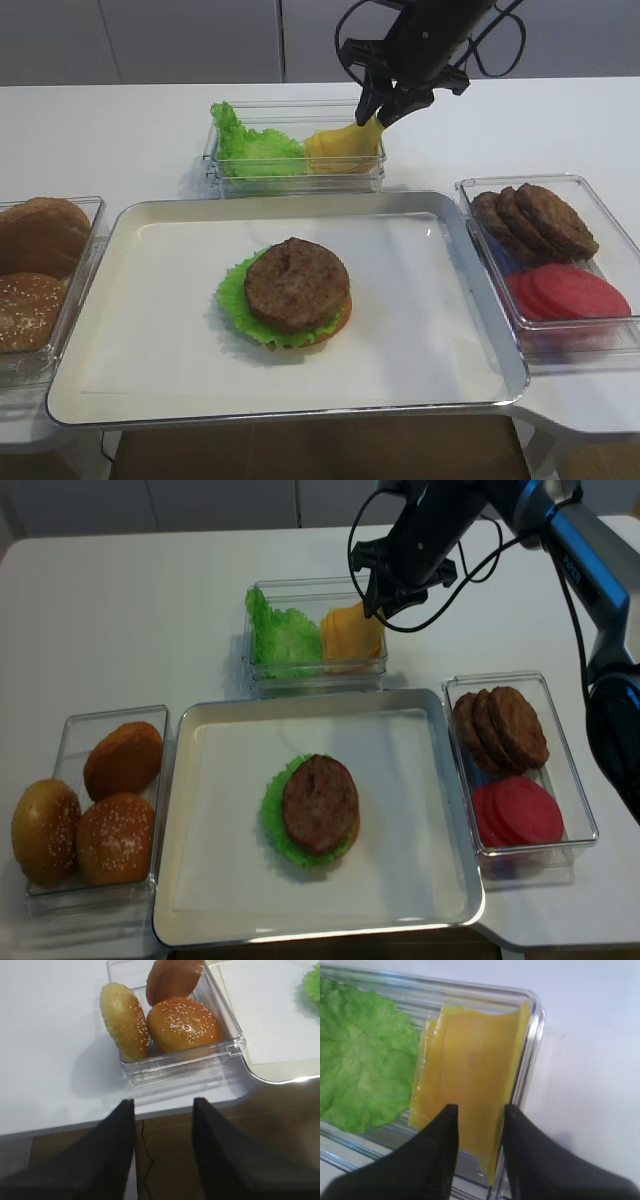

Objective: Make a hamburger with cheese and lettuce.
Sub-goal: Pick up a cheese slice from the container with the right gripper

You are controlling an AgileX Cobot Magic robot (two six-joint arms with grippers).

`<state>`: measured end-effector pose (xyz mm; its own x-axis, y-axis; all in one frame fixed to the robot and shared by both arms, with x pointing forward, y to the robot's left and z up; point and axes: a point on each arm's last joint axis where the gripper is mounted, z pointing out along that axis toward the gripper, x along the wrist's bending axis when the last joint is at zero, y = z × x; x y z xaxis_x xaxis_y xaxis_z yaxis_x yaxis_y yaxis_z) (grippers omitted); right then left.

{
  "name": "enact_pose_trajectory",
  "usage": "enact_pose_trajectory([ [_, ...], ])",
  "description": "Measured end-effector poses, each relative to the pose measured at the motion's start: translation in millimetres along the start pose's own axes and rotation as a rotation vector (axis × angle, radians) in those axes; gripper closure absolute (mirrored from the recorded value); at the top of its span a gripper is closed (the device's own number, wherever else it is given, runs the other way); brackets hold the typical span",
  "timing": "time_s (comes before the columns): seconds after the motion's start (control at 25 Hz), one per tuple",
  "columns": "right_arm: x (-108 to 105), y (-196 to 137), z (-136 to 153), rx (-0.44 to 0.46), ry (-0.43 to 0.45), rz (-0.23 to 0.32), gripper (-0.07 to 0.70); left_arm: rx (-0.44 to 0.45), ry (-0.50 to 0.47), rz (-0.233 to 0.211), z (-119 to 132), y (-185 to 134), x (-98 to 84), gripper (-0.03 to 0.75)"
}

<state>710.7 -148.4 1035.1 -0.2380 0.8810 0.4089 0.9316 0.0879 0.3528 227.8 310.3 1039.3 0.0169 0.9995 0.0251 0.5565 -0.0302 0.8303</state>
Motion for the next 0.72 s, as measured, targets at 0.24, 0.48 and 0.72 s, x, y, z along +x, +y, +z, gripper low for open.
enact_pose_trajectory([
  [0.24, -0.9, -0.2, 0.0, 0.002, -0.009, -0.004, 0.386, 0.0, 0.0, 0.0, 0.0, 0.0, 0.0, 0.427],
  [0.48, -1.8, -0.4, 0.0, 0.005, -0.02, -0.008, 0.425, 0.0, 0.006, 0.002, 0.0, 0.0, 0.5, 0.427],
  [0.72, -2.4, -0.8, 0.0, 0.008, -0.026, -0.009, 0.448, 0.0, 0.007, 0.003, 0.0, 0.0, 0.7, 0.427],
])
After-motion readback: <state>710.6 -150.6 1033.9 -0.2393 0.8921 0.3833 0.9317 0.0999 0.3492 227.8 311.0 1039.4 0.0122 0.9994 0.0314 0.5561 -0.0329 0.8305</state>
